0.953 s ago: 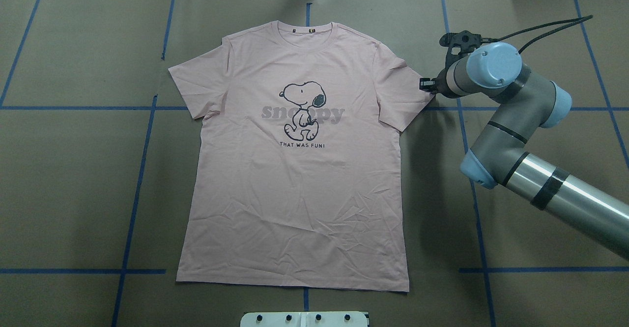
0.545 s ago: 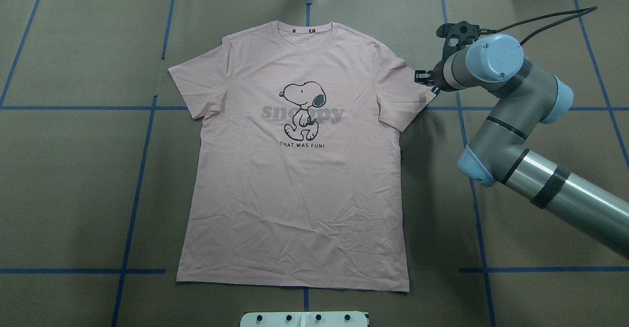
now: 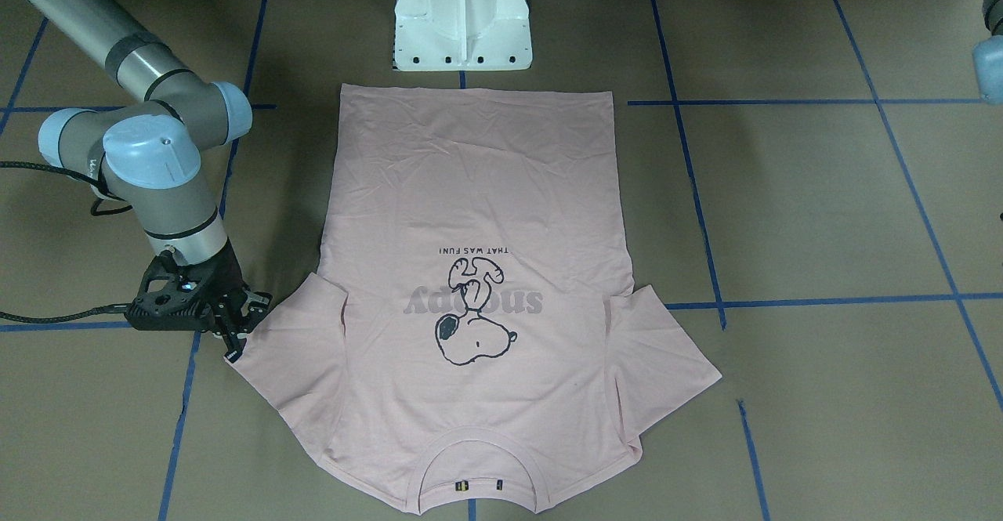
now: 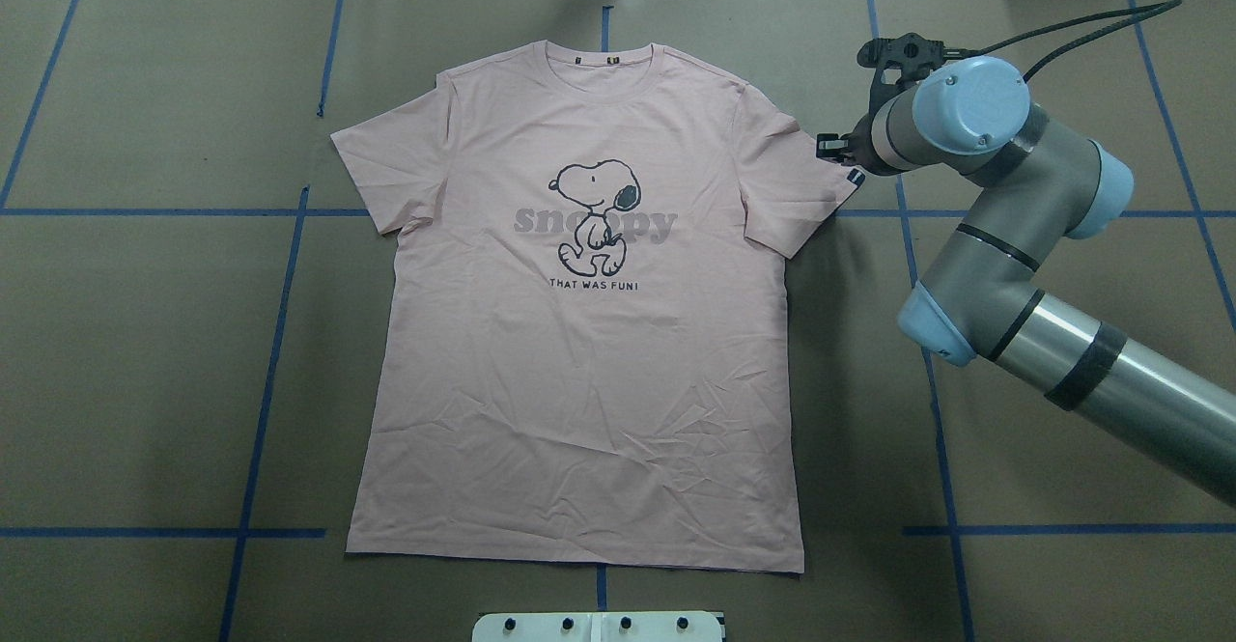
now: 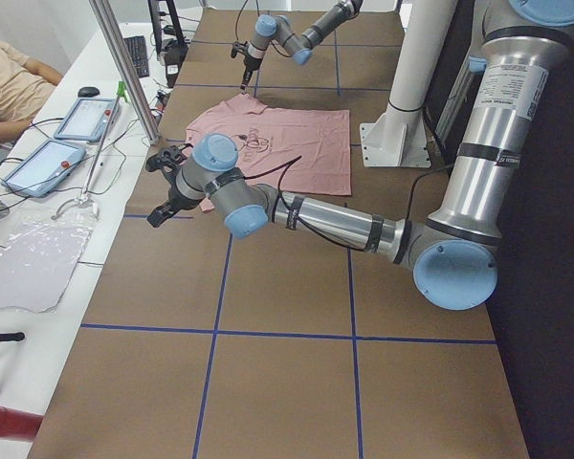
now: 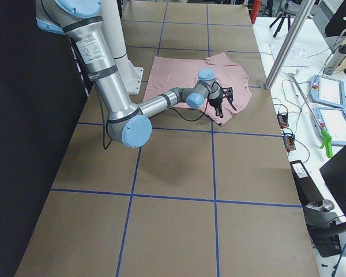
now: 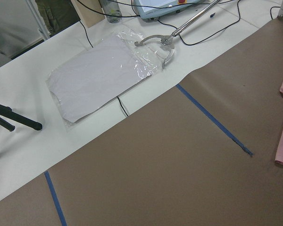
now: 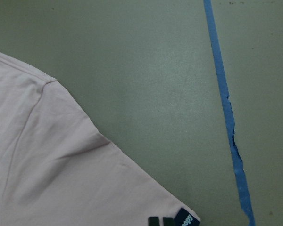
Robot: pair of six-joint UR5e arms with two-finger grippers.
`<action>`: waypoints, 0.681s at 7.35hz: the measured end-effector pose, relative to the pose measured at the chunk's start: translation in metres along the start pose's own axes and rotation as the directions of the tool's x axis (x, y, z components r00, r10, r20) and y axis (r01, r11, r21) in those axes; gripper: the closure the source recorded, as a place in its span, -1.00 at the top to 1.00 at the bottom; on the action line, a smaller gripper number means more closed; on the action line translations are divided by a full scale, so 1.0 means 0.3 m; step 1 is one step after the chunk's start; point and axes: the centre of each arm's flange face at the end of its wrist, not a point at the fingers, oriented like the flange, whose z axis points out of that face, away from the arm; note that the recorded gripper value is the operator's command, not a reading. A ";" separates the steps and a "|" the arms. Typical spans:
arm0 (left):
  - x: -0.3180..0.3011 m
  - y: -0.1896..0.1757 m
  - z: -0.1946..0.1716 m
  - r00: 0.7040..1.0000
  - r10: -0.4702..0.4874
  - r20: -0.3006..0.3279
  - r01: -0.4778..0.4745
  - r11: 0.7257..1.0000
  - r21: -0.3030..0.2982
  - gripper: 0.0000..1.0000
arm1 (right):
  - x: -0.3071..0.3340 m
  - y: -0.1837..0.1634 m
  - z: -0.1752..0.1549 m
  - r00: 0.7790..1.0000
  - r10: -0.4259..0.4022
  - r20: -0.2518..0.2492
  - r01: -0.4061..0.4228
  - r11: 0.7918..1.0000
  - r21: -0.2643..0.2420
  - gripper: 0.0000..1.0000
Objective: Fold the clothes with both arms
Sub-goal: 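Lower the right gripper and pinch the sleeve cuff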
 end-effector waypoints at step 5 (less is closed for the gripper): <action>0.003 -0.003 -0.003 1.000 0.003 -0.001 -0.003 1.000 0.002 1.00 | 0.033 0.026 0.084 1.000 0.003 -0.027 -0.004 1.000 -0.016 -0.04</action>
